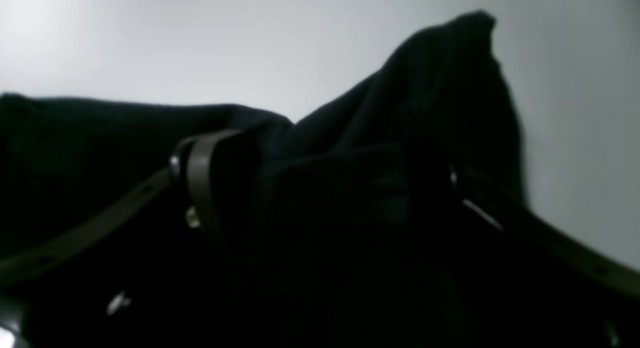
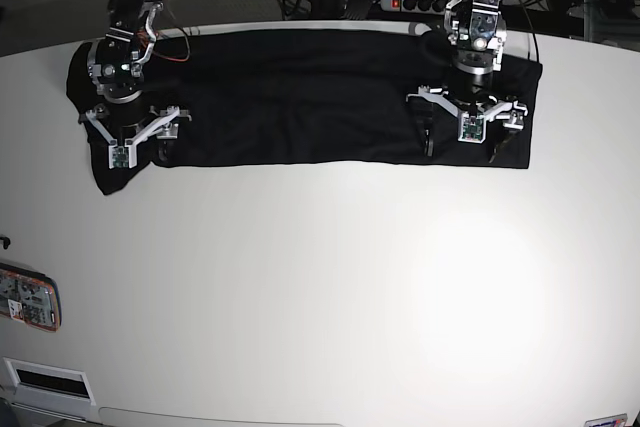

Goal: Fold the T-shirt properly
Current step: 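Release the folded edge and lower both grippers onto the strip, then grasp the strip ends and pull them apart to straighten it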

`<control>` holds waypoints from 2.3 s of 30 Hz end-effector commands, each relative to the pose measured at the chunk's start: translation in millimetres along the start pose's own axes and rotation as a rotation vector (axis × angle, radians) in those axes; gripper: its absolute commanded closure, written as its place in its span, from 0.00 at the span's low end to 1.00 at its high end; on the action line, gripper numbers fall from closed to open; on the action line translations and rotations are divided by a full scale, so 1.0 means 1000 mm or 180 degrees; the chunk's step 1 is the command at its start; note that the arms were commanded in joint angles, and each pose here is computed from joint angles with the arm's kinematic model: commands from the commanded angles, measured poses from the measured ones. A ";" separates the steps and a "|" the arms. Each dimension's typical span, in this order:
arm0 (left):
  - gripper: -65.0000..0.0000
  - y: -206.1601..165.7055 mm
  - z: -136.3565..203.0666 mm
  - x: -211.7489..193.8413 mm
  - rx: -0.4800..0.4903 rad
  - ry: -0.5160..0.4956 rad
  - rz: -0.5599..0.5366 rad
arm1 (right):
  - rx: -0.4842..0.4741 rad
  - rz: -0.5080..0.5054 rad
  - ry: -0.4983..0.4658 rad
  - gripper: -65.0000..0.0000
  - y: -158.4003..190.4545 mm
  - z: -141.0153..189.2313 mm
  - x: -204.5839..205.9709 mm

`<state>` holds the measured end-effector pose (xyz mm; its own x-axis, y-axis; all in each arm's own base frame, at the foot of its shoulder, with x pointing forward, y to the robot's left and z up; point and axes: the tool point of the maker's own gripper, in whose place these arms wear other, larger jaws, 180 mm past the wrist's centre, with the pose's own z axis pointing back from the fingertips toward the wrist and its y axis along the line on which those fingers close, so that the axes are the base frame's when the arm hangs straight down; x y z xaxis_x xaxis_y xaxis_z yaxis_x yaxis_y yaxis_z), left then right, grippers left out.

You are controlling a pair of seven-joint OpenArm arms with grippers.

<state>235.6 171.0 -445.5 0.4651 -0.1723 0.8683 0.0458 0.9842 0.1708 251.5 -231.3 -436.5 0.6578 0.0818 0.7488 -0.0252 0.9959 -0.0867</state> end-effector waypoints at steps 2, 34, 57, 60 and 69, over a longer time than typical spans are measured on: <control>0.05 0.005 0.005 -0.064 0.0031 0.0906 -0.0233 | 0.0124 0.0143 0.0641 0.30 0.010 -0.003 -0.052; 0.05 0.098 -0.028 0.117 0.0678 -0.0473 -0.0343 | 0.0143 0.0207 -0.0872 0.30 0.018 -0.036 0.127; 0.05 0.129 0.064 0.025 0.0330 0.0238 0.0793 | 0.0595 0.0779 -0.1739 0.30 0.095 0.080 0.147; 0.05 0.126 0.064 0.012 0.0149 0.0357 0.0931 | 0.0593 0.0764 -0.1756 0.30 0.094 0.082 0.143; 0.05 0.092 0.043 -0.021 -0.0497 0.0780 0.1551 | 0.0591 0.0763 -0.1775 0.30 0.093 0.083 0.143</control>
<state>201.4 266.1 -421.3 0.6185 0.3025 0.7252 -0.1031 0.9462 -0.3067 272.9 -124.4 -303.6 0.2059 0.2807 0.9375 -0.3026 0.9293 -0.2118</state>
